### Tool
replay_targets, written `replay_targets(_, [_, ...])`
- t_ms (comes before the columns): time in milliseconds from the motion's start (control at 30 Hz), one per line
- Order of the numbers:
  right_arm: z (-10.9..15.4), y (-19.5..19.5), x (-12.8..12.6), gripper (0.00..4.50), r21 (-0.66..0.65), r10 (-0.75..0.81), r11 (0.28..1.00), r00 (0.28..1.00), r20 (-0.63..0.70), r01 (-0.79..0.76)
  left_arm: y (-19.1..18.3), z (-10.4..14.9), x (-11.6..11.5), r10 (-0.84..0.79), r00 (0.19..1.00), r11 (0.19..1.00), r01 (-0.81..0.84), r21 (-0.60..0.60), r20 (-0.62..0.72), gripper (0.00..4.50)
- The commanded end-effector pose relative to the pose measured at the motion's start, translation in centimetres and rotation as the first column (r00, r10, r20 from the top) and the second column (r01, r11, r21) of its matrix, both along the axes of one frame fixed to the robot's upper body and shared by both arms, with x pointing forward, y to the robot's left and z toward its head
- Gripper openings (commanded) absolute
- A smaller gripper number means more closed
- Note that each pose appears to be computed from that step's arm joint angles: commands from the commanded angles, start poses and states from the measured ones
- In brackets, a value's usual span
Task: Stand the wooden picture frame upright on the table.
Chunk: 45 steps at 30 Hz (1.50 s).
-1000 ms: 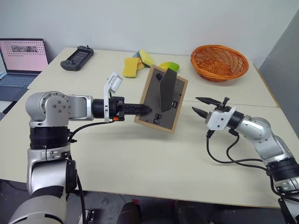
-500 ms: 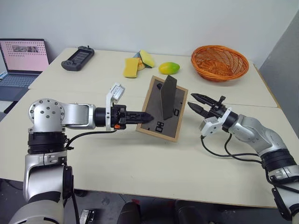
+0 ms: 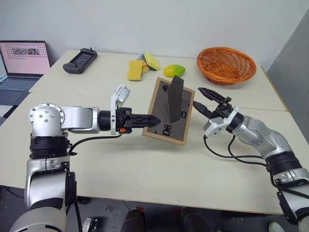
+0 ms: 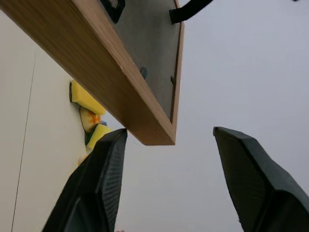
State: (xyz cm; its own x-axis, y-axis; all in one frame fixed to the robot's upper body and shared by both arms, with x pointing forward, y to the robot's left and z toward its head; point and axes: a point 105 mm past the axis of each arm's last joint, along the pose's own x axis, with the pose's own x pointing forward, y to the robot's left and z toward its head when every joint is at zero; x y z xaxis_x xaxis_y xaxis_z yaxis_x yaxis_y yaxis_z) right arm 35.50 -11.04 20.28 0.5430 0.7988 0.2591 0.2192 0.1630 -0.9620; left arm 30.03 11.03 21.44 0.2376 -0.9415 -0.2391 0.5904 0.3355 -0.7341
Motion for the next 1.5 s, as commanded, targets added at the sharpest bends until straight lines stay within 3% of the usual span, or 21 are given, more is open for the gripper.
replay_targets(33, [0.8, 0.8, -0.5, 3.47, 0.007, 0.036, 0.999, 0.998, 0.057, -0.036, -0.3, 1.6, -0.4, -0.019, 0.999, 0.999, 0.021, -0.043, 0.047, 1.29])
replay_targets(467, [1.4, 2.6, -1.9, 3.47, 0.004, 0.130, 0.991, 0.972, 0.195, -0.133, -0.3, 1.0, -1.0, -0.030, 0.999, 0.997, 0.028, -0.069, -0.026, 1.29])
replay_targets(700, [0.9, 1.7, -1.2, 3.47, -0.044, 0.138, 0.990, 0.968, 0.209, -0.132, 0.0, 0.4, -1.5, -0.034, 0.998, 0.998, 0.031, -0.047, -0.055, 1.29])
replay_targets(1367, [0.1, 1.4, -2.4, 3.47, -0.092, 0.221, 0.974, 0.947, 0.231, -0.205, 0.3, 0.3, -2.1, -0.068, 0.996, 0.998, 0.067, -0.020, -0.065, 1.29])
replay_targets(1500, [0.1, 1.4, -2.4, 2.90, -0.089, 0.220, 0.975, 0.949, 0.226, -0.205, 0.3, 0.3, -2.2, -0.072, 0.995, 0.997, 0.071, -0.018, -0.064, 1.29])
